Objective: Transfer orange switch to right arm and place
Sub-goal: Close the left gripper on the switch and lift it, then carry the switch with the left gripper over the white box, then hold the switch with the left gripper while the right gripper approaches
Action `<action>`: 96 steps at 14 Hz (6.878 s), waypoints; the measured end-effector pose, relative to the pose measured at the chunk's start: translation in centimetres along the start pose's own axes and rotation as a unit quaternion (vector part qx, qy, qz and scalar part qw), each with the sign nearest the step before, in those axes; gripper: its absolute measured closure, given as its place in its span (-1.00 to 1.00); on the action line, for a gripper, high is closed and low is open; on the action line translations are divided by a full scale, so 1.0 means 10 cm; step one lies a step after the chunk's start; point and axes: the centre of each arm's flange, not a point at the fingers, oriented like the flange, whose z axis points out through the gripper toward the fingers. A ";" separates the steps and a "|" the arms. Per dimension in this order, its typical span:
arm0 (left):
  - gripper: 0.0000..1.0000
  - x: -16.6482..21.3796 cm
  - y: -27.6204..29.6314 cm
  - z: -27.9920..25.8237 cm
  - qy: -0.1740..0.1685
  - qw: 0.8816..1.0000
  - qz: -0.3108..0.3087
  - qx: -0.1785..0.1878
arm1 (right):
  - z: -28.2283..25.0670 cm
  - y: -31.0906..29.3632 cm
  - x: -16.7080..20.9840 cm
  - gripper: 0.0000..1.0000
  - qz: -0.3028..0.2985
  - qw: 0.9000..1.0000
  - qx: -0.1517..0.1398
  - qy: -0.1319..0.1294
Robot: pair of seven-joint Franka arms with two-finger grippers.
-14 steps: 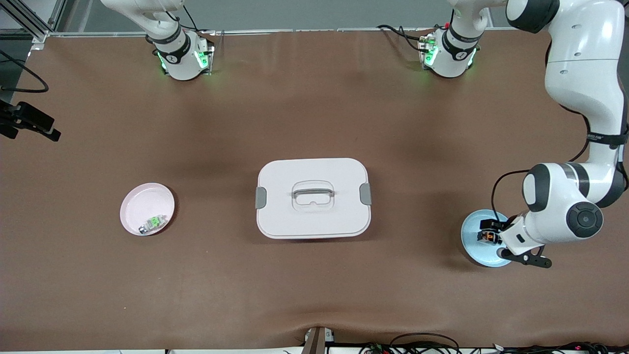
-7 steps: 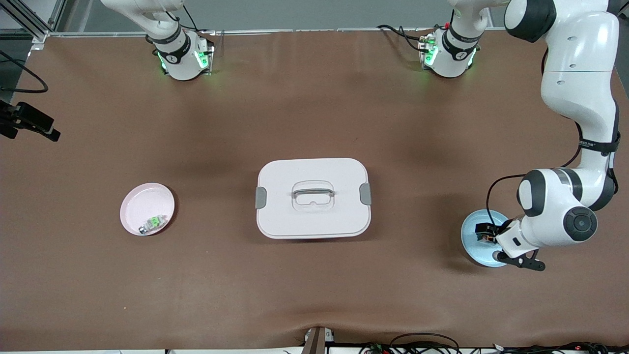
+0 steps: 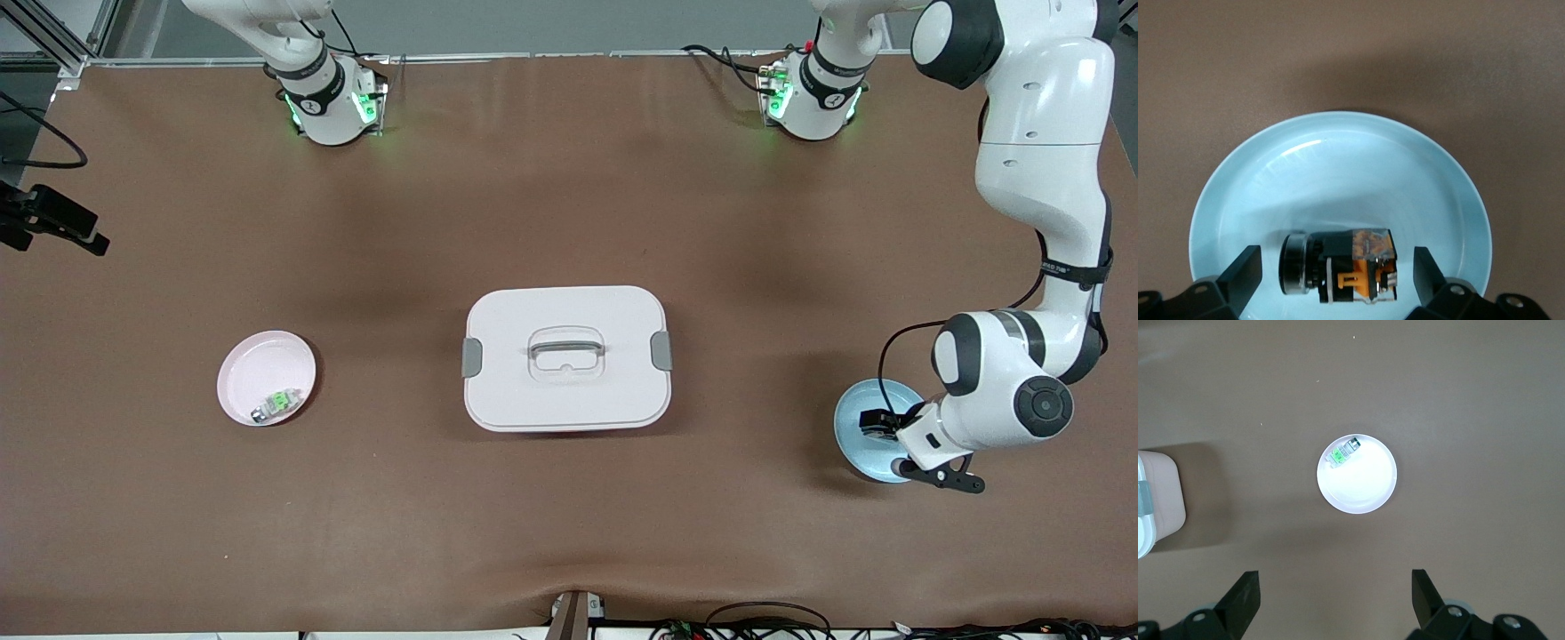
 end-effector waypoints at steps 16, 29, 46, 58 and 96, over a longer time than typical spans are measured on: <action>-0.88 -0.06 0.00 0.17 0.005 1.000 -0.001 0.000 | -0.06 -0.01 0.01 -1.00 -0.001 1.000 0.000 0.011; -0.44 -0.06 0.03 -0.25 -0.007 0.996 -0.083 -0.001 | -0.06 -0.01 0.01 -1.00 -0.001 1.000 0.000 0.009; -0.44 -0.39 0.83 -2.79 -0.033 0.866 -0.459 -0.194 | -0.05 -0.02 0.00 -1.00 -0.002 1.000 -0.001 0.006; -0.44 -0.48 2.63 -3.48 -0.138 0.733 -0.615 -0.255 | 0.15 0.00 0.11 -1.00 -0.001 1.000 -0.005 -0.008; -0.44 -0.89 5.99 -3.08 -0.205 0.565 -0.718 -0.351 | 0.62 -2.56 -0.83 -1.00 0.024 0.938 0.344 -0.034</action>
